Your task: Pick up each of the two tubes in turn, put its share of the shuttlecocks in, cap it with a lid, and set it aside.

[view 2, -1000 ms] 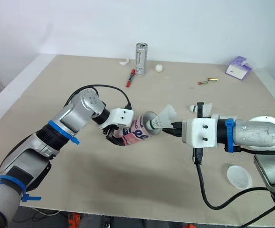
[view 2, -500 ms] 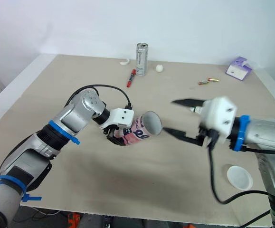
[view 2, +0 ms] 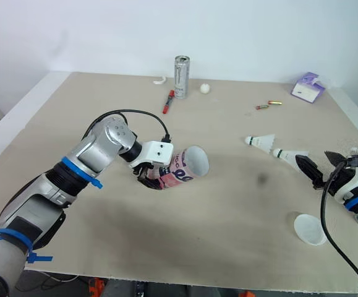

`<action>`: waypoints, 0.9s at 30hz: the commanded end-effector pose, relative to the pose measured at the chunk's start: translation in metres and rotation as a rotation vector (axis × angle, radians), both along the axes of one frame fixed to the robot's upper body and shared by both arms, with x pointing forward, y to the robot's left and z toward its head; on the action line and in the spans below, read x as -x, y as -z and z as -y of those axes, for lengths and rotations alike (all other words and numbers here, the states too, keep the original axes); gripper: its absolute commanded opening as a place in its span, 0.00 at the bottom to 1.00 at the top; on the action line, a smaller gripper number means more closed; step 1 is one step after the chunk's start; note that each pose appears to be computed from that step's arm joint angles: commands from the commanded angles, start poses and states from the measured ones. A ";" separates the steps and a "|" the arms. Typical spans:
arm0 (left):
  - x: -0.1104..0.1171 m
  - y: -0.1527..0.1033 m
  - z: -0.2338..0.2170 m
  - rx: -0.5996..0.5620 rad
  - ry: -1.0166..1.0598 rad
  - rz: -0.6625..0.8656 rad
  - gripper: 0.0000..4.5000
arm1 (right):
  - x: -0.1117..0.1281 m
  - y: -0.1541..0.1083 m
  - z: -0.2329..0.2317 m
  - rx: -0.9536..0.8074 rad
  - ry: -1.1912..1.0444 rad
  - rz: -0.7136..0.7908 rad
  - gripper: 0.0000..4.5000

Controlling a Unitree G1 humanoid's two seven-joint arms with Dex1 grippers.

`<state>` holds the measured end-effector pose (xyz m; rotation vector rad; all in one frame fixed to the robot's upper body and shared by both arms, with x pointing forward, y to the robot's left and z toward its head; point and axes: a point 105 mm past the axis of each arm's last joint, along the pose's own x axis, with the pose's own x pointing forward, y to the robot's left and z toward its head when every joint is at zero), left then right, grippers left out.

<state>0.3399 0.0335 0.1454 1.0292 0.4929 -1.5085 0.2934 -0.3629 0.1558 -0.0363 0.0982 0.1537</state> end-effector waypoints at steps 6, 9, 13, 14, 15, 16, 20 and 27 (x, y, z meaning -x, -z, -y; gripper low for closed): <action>0.003 -0.007 0.002 0.010 0.010 0.023 0.81 | -0.021 -0.001 0.005 -0.008 -0.013 -0.014 0.98; 0.003 -0.007 0.001 0.011 0.008 0.023 0.81 | -0.027 0.000 0.010 -0.021 0.005 -0.022 0.98; 0.003 -0.007 0.001 0.012 0.003 0.024 0.81 | -0.032 0.004 0.011 -0.037 0.002 -0.035 0.98; 0.003 -0.007 0.001 0.012 0.002 0.024 0.81 | -0.034 0.006 0.010 -0.040 -0.003 -0.043 0.98; 0.003 -0.007 0.001 0.012 0.001 0.024 0.81 | -0.035 0.008 0.009 -0.043 -0.006 -0.051 0.98; 0.003 -0.007 0.001 0.012 0.001 0.024 0.81 | -0.036 0.009 0.008 -0.047 -0.008 -0.056 0.98; 0.003 -0.007 0.000 0.011 -0.004 0.026 0.81 | -0.042 0.016 0.007 -0.076 -0.016 -0.080 0.98; 0.003 -0.007 -0.001 0.014 -0.009 0.027 0.81 | -0.050 0.020 0.007 -0.096 -0.010 -0.091 0.69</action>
